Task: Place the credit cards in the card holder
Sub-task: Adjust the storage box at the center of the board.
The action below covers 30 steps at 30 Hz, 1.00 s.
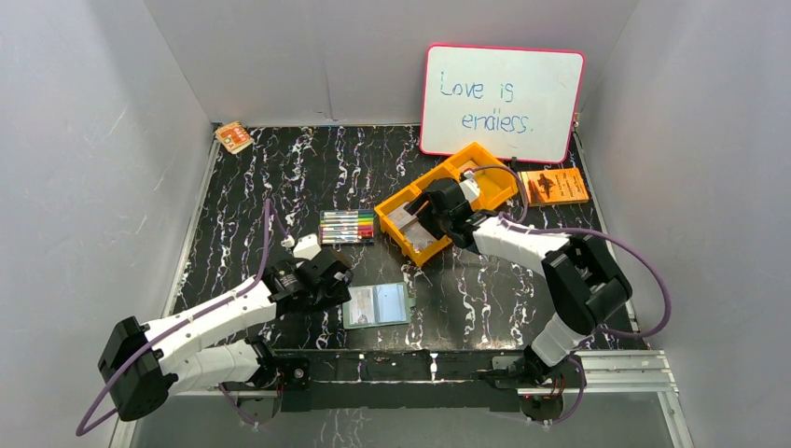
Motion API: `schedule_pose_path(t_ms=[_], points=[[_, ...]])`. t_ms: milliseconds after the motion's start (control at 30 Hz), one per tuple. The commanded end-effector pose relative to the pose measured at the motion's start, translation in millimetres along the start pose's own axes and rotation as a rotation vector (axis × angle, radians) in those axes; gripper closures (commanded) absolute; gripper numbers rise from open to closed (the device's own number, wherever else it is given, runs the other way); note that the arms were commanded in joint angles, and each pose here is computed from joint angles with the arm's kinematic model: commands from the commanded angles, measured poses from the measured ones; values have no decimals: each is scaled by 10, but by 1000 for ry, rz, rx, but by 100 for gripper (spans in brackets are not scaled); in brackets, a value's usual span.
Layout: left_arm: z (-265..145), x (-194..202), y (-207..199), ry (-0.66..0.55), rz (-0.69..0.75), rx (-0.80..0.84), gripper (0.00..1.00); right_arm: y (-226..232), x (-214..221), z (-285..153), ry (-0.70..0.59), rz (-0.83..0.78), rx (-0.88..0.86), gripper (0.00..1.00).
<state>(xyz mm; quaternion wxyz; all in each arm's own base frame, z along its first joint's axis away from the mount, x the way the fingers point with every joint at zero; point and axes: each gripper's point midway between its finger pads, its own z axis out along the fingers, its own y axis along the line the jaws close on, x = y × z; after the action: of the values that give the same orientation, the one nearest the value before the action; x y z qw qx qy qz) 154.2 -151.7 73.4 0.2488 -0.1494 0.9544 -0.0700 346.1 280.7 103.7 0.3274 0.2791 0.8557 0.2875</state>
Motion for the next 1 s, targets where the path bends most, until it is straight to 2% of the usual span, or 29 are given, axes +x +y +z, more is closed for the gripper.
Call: schedule_pose_path(t_ms=[0, 200, 433, 967], points=[[-49, -82, -45, -24, -16, 7, 41, 214, -143, 114, -79, 64, -28, 27], [-59, -62, 3, -23, -15, 5, 41, 186, -96, 251, -91, 78, -3, 27], [-53, -52, -3, -19, -12, 9, 41, 65, 27, 403, -77, 82, 37, 32], [-65, -88, 31, -35, 20, -3, 41, -38, 133, 627, -110, 133, 82, 34]])
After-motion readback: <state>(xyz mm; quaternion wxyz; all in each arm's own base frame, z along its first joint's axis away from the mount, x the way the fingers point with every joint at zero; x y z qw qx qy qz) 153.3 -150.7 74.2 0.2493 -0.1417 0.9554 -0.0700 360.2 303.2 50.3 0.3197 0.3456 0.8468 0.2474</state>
